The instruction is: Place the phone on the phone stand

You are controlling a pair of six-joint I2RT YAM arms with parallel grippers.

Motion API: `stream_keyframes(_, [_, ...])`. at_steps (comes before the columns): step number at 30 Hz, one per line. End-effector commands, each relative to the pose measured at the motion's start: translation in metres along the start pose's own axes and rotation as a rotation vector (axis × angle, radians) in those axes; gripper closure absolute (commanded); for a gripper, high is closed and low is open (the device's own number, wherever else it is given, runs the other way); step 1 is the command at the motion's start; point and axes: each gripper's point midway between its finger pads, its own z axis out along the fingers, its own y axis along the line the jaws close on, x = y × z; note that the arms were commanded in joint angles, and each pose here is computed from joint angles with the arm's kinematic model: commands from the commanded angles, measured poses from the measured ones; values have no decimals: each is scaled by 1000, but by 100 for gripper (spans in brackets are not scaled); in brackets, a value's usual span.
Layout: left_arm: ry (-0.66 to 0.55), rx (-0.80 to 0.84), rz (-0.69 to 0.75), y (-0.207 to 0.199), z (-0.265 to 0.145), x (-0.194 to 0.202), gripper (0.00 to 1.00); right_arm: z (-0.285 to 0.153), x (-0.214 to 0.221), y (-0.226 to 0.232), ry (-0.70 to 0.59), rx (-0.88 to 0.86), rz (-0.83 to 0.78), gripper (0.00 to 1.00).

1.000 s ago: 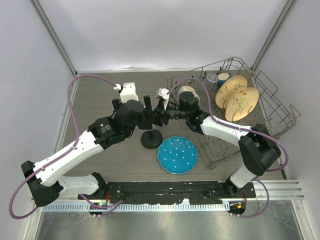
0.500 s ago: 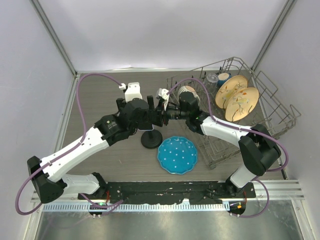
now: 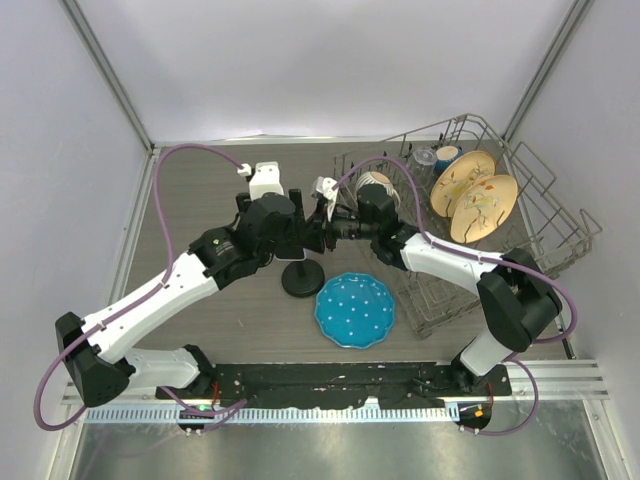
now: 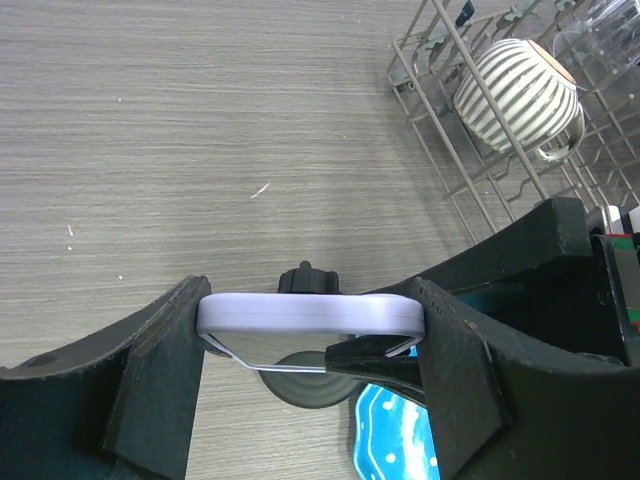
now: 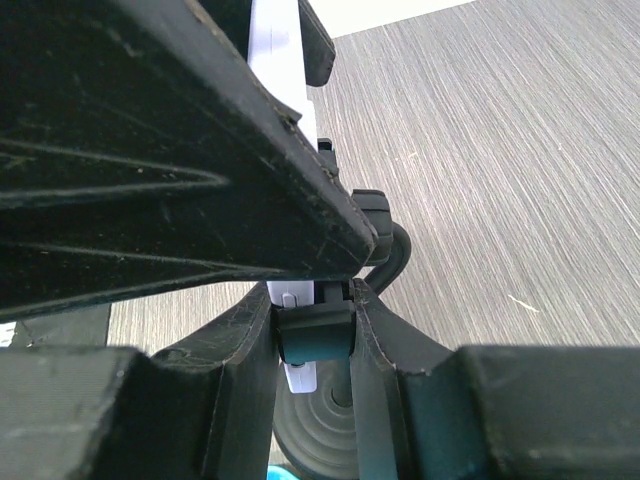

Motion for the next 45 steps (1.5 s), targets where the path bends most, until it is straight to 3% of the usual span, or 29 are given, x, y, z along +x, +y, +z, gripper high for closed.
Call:
stream_keyframes(1, [-26,12,42,-2,3,-7,61,-1,-10,1,-6,34,-39,91])
stream_keyframes(2, [-24,19,55,-3,3,-7,69,0,-11,2,-7,34,-41,88])
stream_keyframes(3, [-25,25,67,-3,2,-8,79,-1,-12,1,-10,37,-42,78])
stream_keyframes(4, [-29,11,72,0,1,-10,100,0,-13,2,-11,45,-41,72])
stream_keyframes(6, [-33,-9,83,4,-1,-13,100,-1,-16,2,-17,54,-38,53])
stream_keyframes(9, [-67,-115,58,24,-6,-24,100,-5,-21,0,-35,84,-35,36])
stream_keyframes(12, [-97,-242,47,45,-14,-37,100,-10,-29,-3,-56,122,-40,25])
stream_keyframes(23, [-119,-621,-120,155,-40,-65,100,-50,-51,-24,-129,261,-22,23])
stream_keyframes(31, [-209,-872,-238,242,-90,-71,100,-66,-51,-34,-121,309,-26,23])
stream_keyframes(39, [-267,-1215,-370,322,-141,-47,100,-78,-50,-44,-119,329,-13,23])
stream_keyframes(41, [-223,-1261,-476,337,-150,-32,100,-81,-44,-51,-109,350,21,23])
stream_keyframes(45, [-237,-1290,-540,342,-165,-22,100,-88,-23,-58,-44,412,51,23])
